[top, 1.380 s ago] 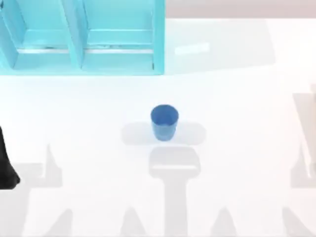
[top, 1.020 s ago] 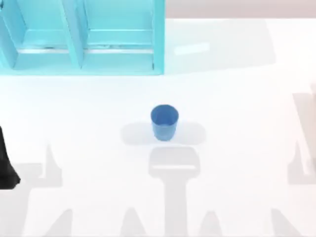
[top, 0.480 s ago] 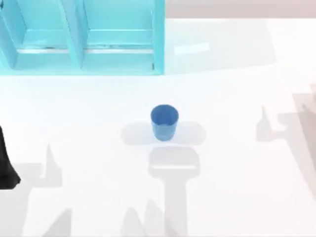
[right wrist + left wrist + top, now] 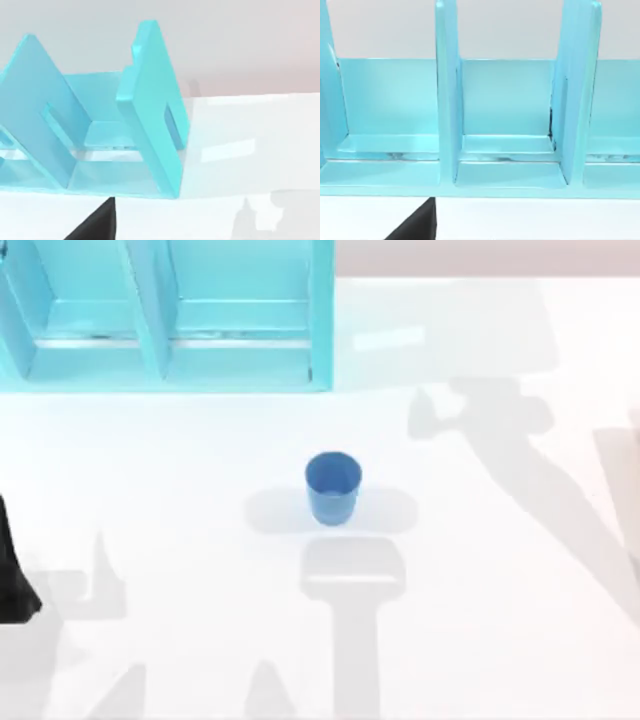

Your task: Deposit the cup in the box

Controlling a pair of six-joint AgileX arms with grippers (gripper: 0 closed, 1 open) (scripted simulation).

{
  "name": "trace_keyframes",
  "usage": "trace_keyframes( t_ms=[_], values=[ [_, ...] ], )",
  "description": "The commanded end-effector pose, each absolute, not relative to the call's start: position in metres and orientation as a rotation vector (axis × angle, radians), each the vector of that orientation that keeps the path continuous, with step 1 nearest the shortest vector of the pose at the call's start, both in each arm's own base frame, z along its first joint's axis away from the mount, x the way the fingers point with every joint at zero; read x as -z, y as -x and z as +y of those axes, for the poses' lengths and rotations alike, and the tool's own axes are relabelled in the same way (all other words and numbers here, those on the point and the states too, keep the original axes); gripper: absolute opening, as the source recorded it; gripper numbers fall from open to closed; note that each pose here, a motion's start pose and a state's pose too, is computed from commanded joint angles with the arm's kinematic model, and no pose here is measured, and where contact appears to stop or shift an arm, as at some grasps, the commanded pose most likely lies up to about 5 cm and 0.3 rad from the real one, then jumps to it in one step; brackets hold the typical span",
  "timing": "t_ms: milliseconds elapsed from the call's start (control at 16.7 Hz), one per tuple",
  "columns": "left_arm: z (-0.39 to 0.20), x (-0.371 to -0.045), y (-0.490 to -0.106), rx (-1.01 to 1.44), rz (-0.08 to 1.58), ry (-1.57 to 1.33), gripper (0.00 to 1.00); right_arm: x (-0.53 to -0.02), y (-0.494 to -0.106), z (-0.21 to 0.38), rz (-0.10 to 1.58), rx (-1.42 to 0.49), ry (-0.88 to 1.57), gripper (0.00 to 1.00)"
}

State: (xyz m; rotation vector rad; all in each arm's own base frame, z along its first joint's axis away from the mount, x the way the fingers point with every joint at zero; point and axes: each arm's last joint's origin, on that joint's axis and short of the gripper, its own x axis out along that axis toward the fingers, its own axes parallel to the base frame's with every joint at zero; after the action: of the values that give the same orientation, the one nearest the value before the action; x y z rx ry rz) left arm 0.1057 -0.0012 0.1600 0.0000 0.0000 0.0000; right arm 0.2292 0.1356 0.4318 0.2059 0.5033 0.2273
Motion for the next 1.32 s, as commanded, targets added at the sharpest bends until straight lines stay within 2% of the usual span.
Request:
trace_keyframes(
  t_ms=[300,660,1020,1320],
  values=[
    [-0.001,-0.160,-0.106,0.000,0.000,0.000,1.00,-0.415,-0.283,0.217,0.743,-0.231,-0.183,1.00],
    [-0.001,-0.160,-0.106,0.000,0.000,0.000,1.00,-0.336,-0.329,0.295,1.068,-0.146,-0.110,1.00],
    [-0.001,-0.160,-0.106,0.000,0.000,0.000,1.00,-0.257,-0.348,0.336,1.307,-0.032,-0.036,1.00],
    [-0.001,-0.160,-0.106,0.000,0.000,0.000,1.00,-0.232,-0.349,0.349,1.371,0.008,-0.007,1.00]
  ],
)
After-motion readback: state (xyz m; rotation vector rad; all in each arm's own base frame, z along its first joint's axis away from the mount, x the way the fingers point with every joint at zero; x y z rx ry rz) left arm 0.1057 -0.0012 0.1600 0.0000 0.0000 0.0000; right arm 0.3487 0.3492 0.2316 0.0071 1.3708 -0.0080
